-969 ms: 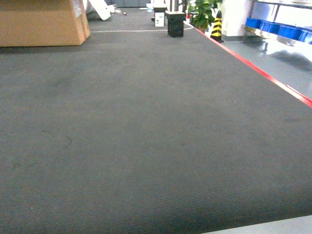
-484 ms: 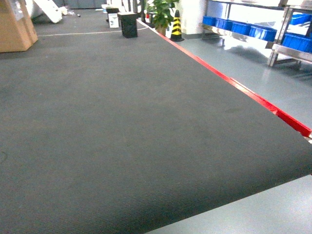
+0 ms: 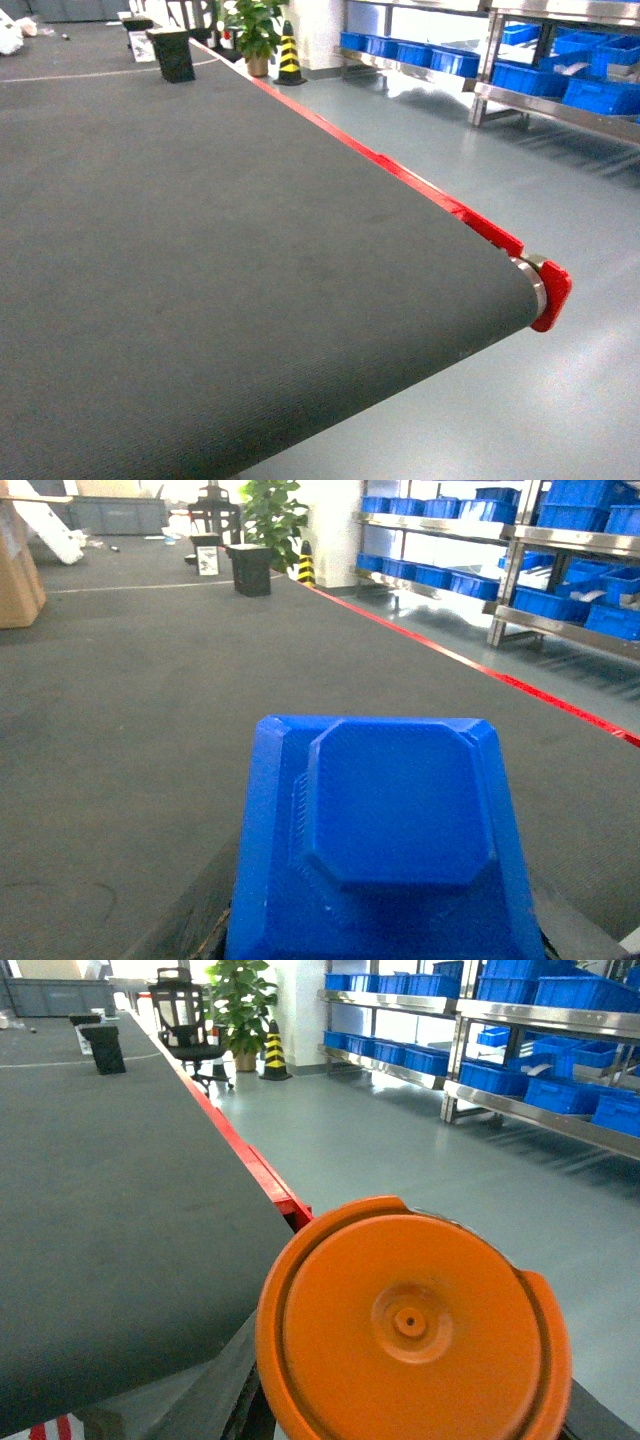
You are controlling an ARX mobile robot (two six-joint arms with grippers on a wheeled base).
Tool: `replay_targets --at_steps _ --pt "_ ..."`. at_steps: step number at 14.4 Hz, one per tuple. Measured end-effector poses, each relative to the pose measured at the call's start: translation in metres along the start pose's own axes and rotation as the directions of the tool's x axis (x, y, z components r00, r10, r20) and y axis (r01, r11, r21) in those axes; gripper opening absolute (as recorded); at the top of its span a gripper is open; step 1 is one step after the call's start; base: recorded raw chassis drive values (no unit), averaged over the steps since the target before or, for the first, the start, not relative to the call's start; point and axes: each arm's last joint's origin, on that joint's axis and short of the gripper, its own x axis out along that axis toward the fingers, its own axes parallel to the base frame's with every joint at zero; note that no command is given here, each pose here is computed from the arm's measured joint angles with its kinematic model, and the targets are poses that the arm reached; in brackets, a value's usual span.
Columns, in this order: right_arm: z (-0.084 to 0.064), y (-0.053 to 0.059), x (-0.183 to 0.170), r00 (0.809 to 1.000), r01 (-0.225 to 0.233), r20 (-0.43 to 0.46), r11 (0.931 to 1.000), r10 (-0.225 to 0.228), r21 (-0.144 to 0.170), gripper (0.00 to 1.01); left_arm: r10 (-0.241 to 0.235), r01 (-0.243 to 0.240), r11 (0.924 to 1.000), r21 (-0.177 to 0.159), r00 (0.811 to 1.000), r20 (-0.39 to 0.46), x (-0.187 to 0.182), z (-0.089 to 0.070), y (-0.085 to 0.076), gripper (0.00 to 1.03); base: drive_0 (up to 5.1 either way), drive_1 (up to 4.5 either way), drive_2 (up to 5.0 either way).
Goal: Sort blue parts and orange caps into right shelf containers
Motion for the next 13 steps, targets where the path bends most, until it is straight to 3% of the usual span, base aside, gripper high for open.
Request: replay_targets --at_steps 13 --pt "0.0 0.0 0.0 1.0 0.0 0.0 1.0 0.0 0.0 0.45 0.0 0.0 1.0 0.0 1.0 0.0 0.0 0.0 0.0 0.43 -1.7 -1.74 -1.7"
